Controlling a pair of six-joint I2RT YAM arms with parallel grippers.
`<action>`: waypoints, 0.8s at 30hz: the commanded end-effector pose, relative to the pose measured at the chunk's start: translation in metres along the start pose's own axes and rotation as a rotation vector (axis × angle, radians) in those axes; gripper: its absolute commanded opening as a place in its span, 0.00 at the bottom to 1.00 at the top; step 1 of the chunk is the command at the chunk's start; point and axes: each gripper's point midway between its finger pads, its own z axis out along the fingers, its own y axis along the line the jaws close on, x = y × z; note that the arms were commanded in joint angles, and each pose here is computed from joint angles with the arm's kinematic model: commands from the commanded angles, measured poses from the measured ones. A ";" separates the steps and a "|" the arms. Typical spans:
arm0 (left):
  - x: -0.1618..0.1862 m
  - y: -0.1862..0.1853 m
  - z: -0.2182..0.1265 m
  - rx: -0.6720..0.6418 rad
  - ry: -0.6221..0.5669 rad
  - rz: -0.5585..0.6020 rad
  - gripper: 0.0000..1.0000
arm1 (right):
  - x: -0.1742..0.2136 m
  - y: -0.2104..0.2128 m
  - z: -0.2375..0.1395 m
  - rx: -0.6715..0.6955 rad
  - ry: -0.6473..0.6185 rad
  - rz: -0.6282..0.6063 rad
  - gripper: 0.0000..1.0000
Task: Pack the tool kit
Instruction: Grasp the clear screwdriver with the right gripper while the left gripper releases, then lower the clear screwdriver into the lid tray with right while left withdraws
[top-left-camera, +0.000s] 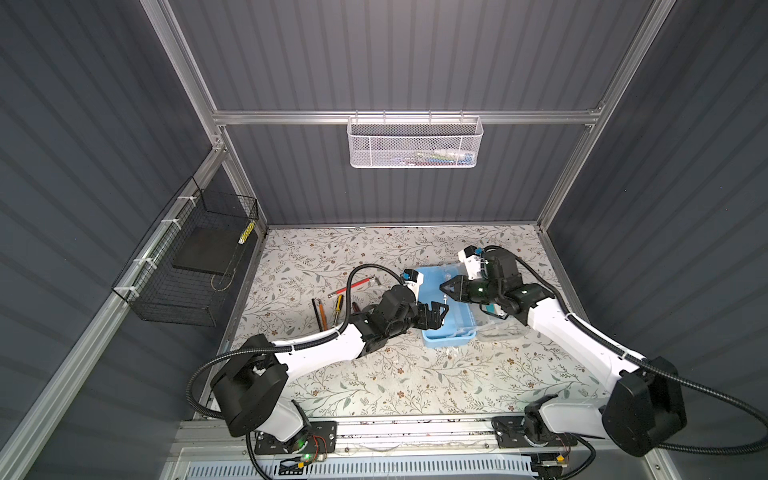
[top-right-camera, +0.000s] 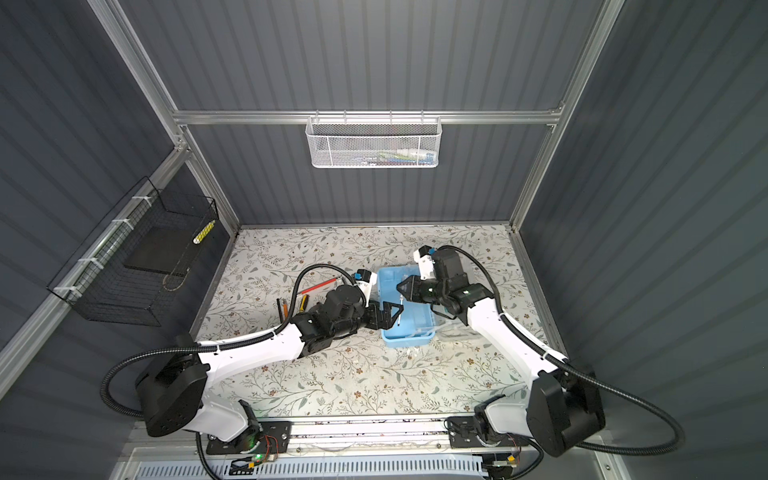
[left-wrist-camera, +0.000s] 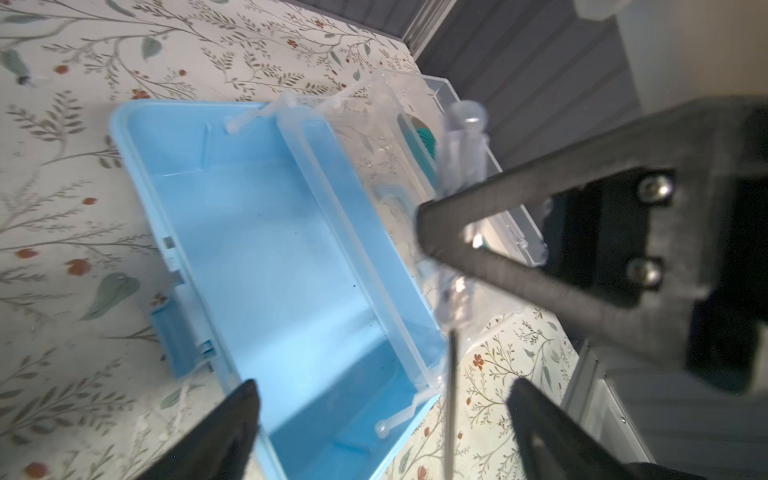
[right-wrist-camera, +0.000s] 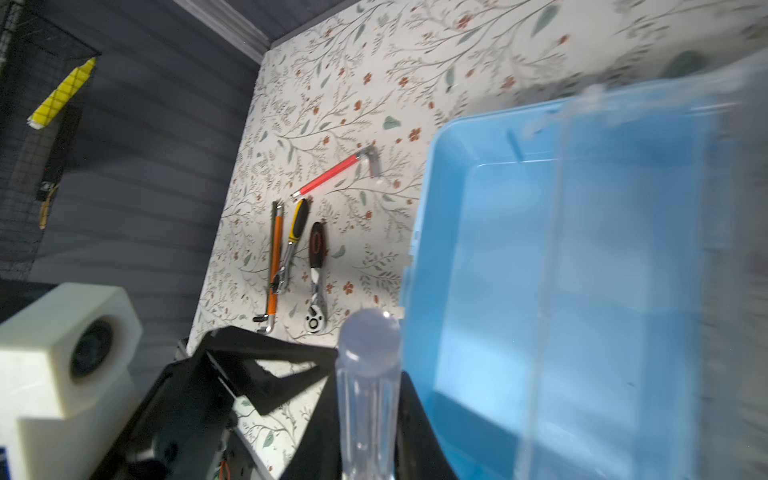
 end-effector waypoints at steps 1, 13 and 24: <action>-0.003 0.026 -0.022 -0.143 -0.039 0.044 1.00 | -0.017 -0.045 -0.038 0.228 -0.043 -0.059 0.06; 0.006 0.070 -0.056 -0.343 -0.054 0.087 1.00 | -0.047 -0.118 -0.087 0.600 -0.010 -0.165 0.07; 0.014 0.083 -0.064 -0.387 -0.049 0.090 1.00 | -0.059 -0.149 -0.084 0.722 0.072 -0.206 0.07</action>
